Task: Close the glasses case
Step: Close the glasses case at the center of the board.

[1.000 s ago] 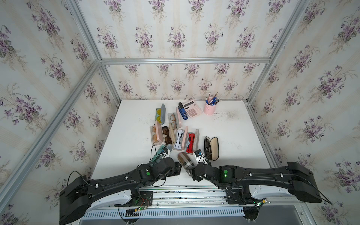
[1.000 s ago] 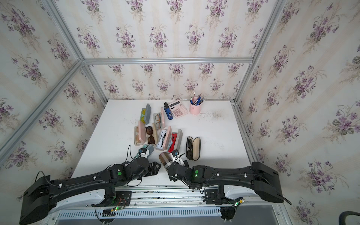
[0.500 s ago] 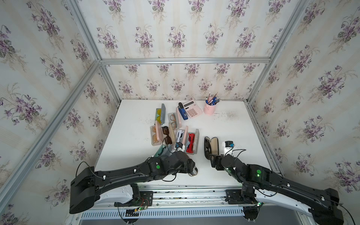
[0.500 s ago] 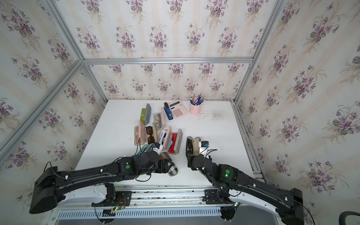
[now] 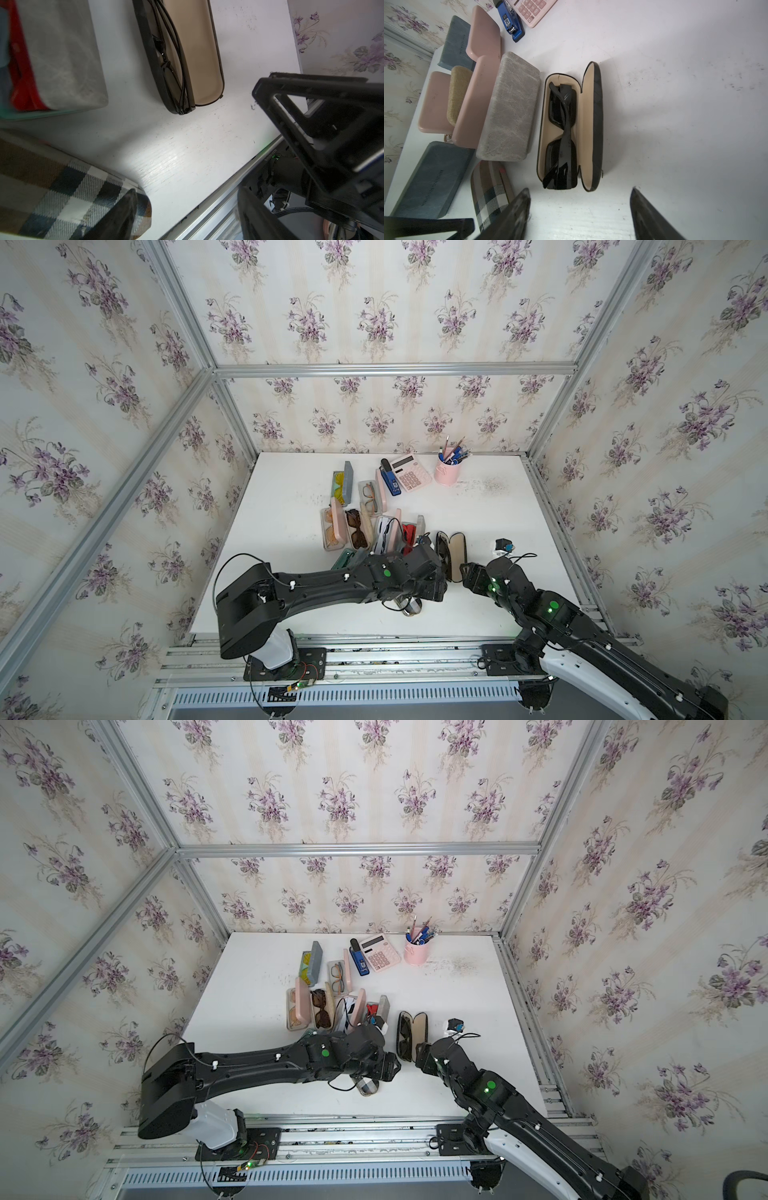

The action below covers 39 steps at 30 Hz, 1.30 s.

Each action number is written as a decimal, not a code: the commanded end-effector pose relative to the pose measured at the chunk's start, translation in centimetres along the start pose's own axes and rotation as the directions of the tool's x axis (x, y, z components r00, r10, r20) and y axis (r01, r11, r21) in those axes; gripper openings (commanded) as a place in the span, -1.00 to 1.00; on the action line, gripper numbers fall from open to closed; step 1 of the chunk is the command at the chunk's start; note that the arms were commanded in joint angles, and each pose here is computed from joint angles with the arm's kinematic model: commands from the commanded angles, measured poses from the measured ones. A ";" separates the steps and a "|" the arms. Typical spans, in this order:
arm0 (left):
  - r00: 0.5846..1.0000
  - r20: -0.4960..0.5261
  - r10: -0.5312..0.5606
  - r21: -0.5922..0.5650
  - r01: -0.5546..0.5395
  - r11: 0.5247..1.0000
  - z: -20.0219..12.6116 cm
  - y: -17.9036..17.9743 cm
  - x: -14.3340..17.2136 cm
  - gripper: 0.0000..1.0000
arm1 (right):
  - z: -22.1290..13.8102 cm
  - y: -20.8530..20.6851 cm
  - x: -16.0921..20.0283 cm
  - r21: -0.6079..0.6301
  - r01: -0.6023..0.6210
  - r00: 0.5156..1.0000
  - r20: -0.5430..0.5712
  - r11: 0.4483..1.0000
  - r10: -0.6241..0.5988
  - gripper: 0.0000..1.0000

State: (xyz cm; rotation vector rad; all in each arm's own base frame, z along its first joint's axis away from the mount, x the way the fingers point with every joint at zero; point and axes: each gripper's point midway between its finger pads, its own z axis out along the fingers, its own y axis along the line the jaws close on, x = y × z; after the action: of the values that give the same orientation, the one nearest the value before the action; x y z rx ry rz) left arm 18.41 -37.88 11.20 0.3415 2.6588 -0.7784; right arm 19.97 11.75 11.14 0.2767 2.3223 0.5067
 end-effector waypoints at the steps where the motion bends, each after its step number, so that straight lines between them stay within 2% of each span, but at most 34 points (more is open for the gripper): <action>1: 1.000 0.007 0.015 0.023 -0.015 1.000 0.7 -0.8 -1.0 0.54 | 0.2 1.2 -0.3 -0.072 0.005 1.000 -0.002 0.997 -0.005 0.47; 10: 1.000 0.019 0.006 -0.011 -0.006 1.000 3.1 -0.6 -3.4 0.47 | 2.0 0.4 0.8 -0.064 -0.002 0.999 -0.038 0.998 0.000 0.38; 18: 0.999 0.031 -0.024 -0.048 0.026 0.999 4.8 1.1 -5.2 0.27 | 2.8 0.0 0.7 -0.060 0.001 0.999 -0.049 0.998 -0.004 0.25; 26: 0.999 0.025 -0.030 -0.061 0.031 0.998 6.3 2.0 -5.9 0.17 | 3.3 -0.5 1.0 -0.053 -0.001 0.998 -0.057 0.999 -0.002 0.20; 32: 0.999 0.024 -0.038 -0.113 0.040 0.993 7.2 3.7 -6.2 0.12 | 3.7 -0.5 1.1 -0.050 0.012 0.998 -0.068 0.999 -0.016 0.17; 35: 0.999 0.026 -0.038 -0.142 0.041 0.989 7.5 4.7 -6.3 -0.03 | 3.9 -0.3 1.0 -0.056 0.019 0.997 -0.072 0.998 -0.023 0.15; 39: 0.999 0.032 -0.041 -0.163 0.046 0.985 7.7 5.6 -6.3 -0.10 | 4.1 -0.1 0.9 -0.061 0.024 0.997 -0.069 0.998 -0.028 0.11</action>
State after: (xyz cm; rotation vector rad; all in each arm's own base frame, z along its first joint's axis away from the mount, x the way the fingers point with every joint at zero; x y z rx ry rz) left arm 27.49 -39.19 5.55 0.2287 2.6939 -0.6221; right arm 21.64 12.55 7.05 0.2256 2.4056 0.5548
